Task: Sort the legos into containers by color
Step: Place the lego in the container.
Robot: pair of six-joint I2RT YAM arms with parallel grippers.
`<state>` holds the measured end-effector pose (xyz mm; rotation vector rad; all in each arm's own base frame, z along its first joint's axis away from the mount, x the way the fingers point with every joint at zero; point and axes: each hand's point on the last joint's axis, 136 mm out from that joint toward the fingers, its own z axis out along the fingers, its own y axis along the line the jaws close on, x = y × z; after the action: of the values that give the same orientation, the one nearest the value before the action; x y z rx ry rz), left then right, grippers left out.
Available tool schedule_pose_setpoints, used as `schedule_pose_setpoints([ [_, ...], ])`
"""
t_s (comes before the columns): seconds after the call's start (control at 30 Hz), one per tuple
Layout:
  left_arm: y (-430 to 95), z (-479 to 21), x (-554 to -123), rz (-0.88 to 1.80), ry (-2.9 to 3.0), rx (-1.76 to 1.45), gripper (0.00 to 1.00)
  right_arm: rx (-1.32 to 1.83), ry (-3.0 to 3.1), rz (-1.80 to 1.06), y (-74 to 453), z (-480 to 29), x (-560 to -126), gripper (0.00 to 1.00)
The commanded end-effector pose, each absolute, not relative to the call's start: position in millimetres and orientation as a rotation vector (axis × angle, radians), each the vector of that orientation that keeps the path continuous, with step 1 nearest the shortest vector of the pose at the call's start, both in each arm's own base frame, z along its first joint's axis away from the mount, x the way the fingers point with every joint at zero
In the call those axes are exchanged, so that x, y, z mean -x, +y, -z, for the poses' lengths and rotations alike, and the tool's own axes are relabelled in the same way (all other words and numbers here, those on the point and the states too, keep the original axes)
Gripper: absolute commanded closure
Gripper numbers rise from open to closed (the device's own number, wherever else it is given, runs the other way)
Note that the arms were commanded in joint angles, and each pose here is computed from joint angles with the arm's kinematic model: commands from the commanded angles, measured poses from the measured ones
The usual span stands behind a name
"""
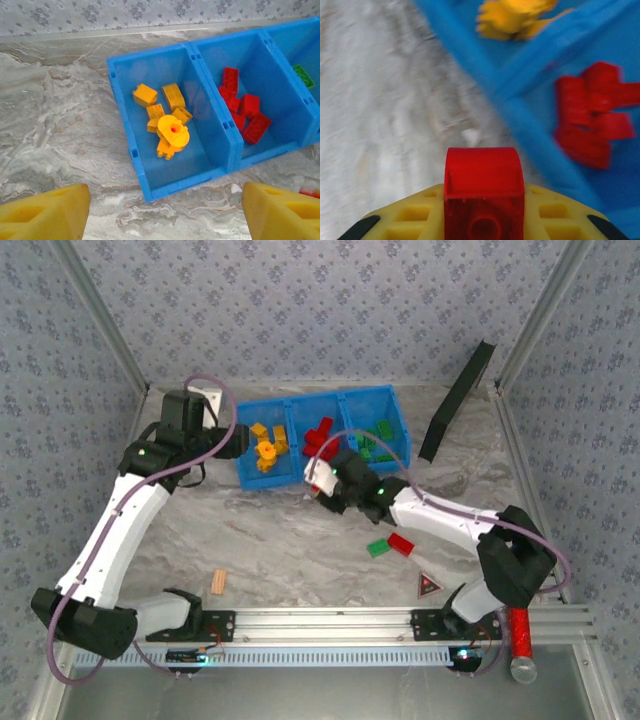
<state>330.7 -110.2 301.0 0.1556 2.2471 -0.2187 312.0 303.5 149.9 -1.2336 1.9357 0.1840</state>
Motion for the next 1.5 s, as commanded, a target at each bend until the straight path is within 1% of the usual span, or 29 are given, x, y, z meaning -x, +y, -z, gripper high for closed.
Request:
schedule_pose_setpoints([
  [0.0,-126.4,-304.5,-316.5,0.303,2.213,-0.235,0.18,1.150,1.907,-0.120,295.6,-175.4,-356.2,0.79],
  [0.17,-136.2,-296.3,-300.1,0.313,2.221,-0.315,0.15,1.089,1.913,-0.085,295.8,-186.3,-409.6,0.79],
  [0.37,-141.6,-284.8,-276.3,0.349,2.250,-0.377,0.14,1.073,1.965,-0.064,299.7,-162.7,-454.2,0.76],
  [0.5,-159.5,-277.8,-253.2,0.489,2.241,-0.481,0.13,1.069,1.994,-0.034,301.4,-147.1,-473.1,0.76],
  [0.63,-178.8,-265.9,-233.2,0.595,2.239,-0.572,0.11,1.088,2.004,-0.026,306.7,-137.1,-482.4,0.75],
  [0.77,-188.2,-246.6,-221.3,0.603,2.298,-0.626,0.07,1.116,2.019,-0.040,313.2,-126.3,-487.1,0.73],
  [0.9,-194.5,-240.4,-214.1,0.612,2.308,-0.661,0.06,1.130,2.018,-0.032,315.5,-120.8,-490.4,0.70],
  [1.2,-216.9,-239.5,-199.3,0.627,2.275,-0.834,0.05,1.169,2.014,-0.049,317.7,-118.6,-488.7,0.57],
  [1.33,-224.9,-239.1,-199.4,0.630,2.285,-0.869,0.05,1.177,2.003,-0.044,318.1,-124.4,-489.0,0.48],
  [1.47,-238.3,-241.0,-197.1,0.632,2.259,-0.953,0.05,1.162,1.980,-0.051,316.6,-140.2,-489.5,0.44],
])
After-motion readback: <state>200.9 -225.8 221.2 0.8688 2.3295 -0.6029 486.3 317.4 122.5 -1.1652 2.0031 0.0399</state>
